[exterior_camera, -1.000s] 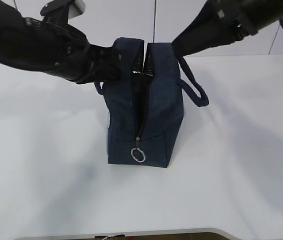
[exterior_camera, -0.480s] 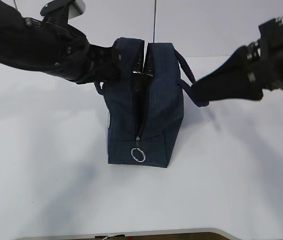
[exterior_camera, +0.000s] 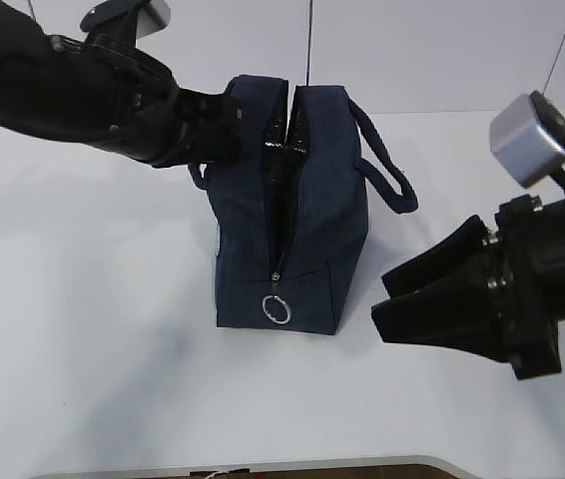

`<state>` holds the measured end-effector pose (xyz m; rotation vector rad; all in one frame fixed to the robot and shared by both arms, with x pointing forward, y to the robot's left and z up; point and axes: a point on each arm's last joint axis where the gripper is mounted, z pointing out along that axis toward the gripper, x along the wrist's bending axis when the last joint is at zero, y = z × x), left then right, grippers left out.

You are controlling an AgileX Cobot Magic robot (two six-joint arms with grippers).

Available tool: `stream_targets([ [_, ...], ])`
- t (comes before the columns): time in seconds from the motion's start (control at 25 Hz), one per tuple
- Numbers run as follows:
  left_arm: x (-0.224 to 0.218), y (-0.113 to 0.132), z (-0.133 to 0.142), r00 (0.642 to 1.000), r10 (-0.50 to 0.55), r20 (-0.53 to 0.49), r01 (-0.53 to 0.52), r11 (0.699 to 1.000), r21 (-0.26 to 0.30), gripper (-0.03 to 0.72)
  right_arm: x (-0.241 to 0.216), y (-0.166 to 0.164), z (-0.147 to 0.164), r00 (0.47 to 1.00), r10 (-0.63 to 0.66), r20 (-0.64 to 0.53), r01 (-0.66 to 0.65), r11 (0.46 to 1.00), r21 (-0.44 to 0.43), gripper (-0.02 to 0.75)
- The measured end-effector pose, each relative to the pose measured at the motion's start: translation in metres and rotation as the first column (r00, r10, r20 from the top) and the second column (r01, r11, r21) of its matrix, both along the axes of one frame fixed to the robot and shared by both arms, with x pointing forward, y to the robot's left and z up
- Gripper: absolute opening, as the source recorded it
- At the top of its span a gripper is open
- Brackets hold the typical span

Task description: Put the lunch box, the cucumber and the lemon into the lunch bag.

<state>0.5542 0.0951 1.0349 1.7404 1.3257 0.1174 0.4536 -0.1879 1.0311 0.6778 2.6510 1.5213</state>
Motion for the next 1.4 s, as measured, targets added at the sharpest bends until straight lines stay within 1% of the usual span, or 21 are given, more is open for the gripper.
stream_targets([
  [0.16, 0.0, 0.0, 0.0, 1.0, 0.0, 0.0, 0.0, 1.0, 0.0, 0.014, -0.004, 0.001, -0.013, 0.995, 0.073, 0.073, -0.072, 0.997, -0.017, 0.365],
  [0.24, 0.0, 0.0, 0.0, 1.0, -0.001, 0.001, 0.001, 1.0, 0.002, 0.014, -0.003, 0.006, -0.021, 0.984, 0.14, 0.114, -0.138, 0.99, -0.023, 0.365],
  [0.32, 0.0, 0.0, 0.0, 1.0, -0.001, 0.001, 0.001, 1.0, 0.002, 0.013, -0.001, 0.015, -0.028, 0.968, 0.194, 0.158, -0.195, 0.981, -0.007, 0.365],
  [0.4, 0.0, 0.0, 0.0, 1.0, -0.001, 0.001, 0.001, 1.0, 0.002, 0.014, 0.003, 0.025, -0.037, 0.958, 0.217, 0.189, -0.223, 0.975, 0.008, 0.365],
  [0.48, 0.0, 0.0, 0.0, 1.0, -0.002, 0.002, 0.002, 1.0, 0.003, 0.013, 0.01, 0.032, -0.045, 0.953, 0.206, 0.221, -0.215, 0.976, 0.018, 0.365],
  [0.6, 0.0, 0.0, 0.0, 1.0, -0.002, 0.002, 0.002, 1.0, 0.003, 0.013, 0.022, 0.038, -0.061, 0.961, 0.156, 0.227, -0.165, 0.986, 0.024, 0.365],
  [0.72, 0.0, 0.0, 0.0, 1.0, -0.002, 0.002, 0.002, 1.0, 0.003, 0.013, 0.033, 0.041, -0.078, 0.97, 0.107, 0.219, -0.114, 0.993, 0.023, 0.365],
  [0.92, 0.0, 0.0, 0.0, 1.0, -0.003, 0.003, 0.003, 1.0, 0.005, 0.013, 0.051, 0.046, -0.101, 0.978, 0.09, 0.187, -0.092, 0.996, 0.003, 0.366],
  [1.12, 0.0, 0.0, 0.0, 1.0, -0.007, -0.002, 0.007, 1.0, 0.005, 0.013, 0.072, 0.05, -0.106, 0.978, 0.068, 0.196, -0.067, 0.998, -0.01, 0.367],
  [1.4, -0.002, -0.001, -0.001, 1.0, -0.018, -0.013, 0.018, 1.0, 0.005, 0.013, 0.085, 0.059, -0.117, 0.979, 0.08, 0.186, -0.078, 0.997, -0.014, 0.367],
])
